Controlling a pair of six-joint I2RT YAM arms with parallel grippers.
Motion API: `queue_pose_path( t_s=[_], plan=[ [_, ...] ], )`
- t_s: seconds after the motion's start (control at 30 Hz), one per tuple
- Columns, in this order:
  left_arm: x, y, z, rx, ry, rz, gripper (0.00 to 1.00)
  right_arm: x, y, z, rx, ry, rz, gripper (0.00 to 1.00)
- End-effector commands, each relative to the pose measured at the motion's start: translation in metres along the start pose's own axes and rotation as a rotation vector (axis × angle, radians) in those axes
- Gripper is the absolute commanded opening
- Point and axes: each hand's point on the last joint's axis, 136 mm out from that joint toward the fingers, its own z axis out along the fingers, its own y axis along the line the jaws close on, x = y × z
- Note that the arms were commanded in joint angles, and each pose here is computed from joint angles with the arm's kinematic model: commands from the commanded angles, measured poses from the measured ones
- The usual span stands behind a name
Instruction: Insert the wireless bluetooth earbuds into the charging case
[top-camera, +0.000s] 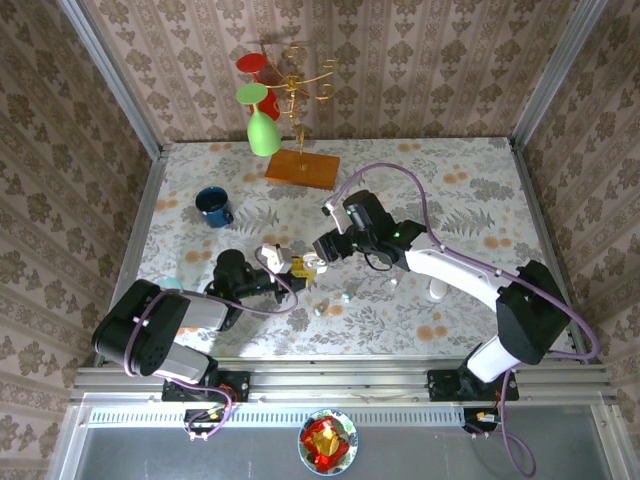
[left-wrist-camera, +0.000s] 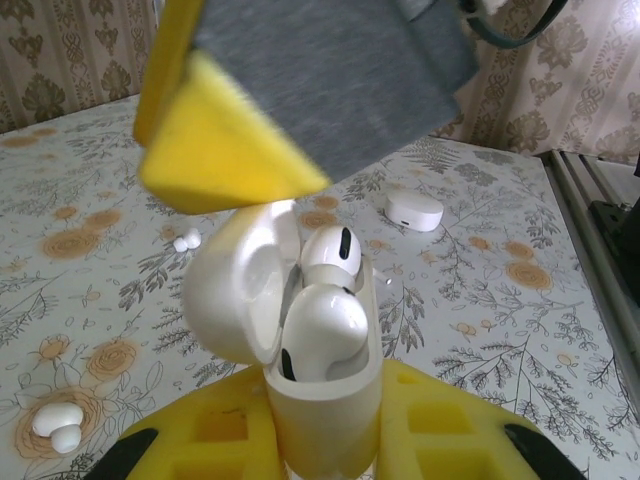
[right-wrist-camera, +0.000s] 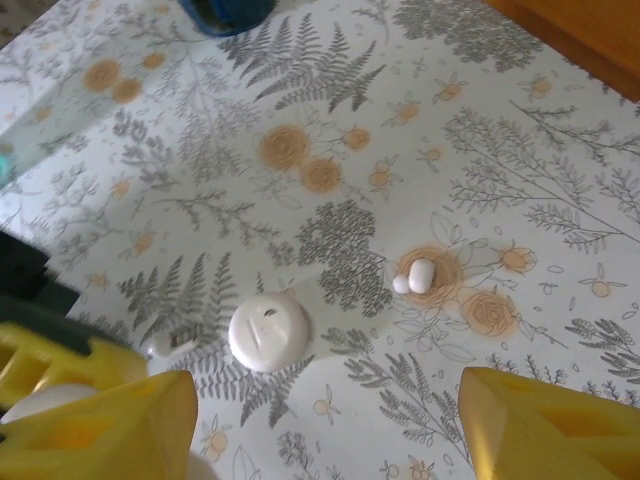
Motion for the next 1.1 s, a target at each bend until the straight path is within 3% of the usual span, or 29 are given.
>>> queue_pose_path(
  t_s=[0.0, 0.13, 0.33, 0.43, 0.7, 1.07],
  plan=[
    [-0.017, 0.003, -0.002, -0.022, -0.045, 0.066, 0.00, 0.027, 0.020, -0.014, -0.109, 0.083, -0.069, 0.70],
    [-0.016, 0.001, -0.001, -0.009, -0.043, 0.066, 0.00, 0.032, 0.029, -0.025, -0.161, 0.096, -0.101, 0.69],
    [-0.021, -0.012, 0.000, 0.088, -0.049, 0.062, 0.00, 0.015, 0.041, -0.053, -0.217, -0.085, -0.194, 0.73],
    [-0.026, -0.015, 0.000, 0.112, -0.061, 0.058, 0.00, 0.025, 0.047, -0.061, -0.280, -0.122, -0.310, 0.79],
    [-0.032, -0.032, -0.001, 0.211, -0.079, 0.084, 0.00, 0.044, 0.051, -0.064, -0.323, -0.146, -0.482, 0.80],
    [-0.033, -0.038, -0.002, 0.238, -0.094, 0.098, 0.00, 0.041, 0.060, -0.045, -0.402, -0.126, -0.456, 0.66]
  ],
)
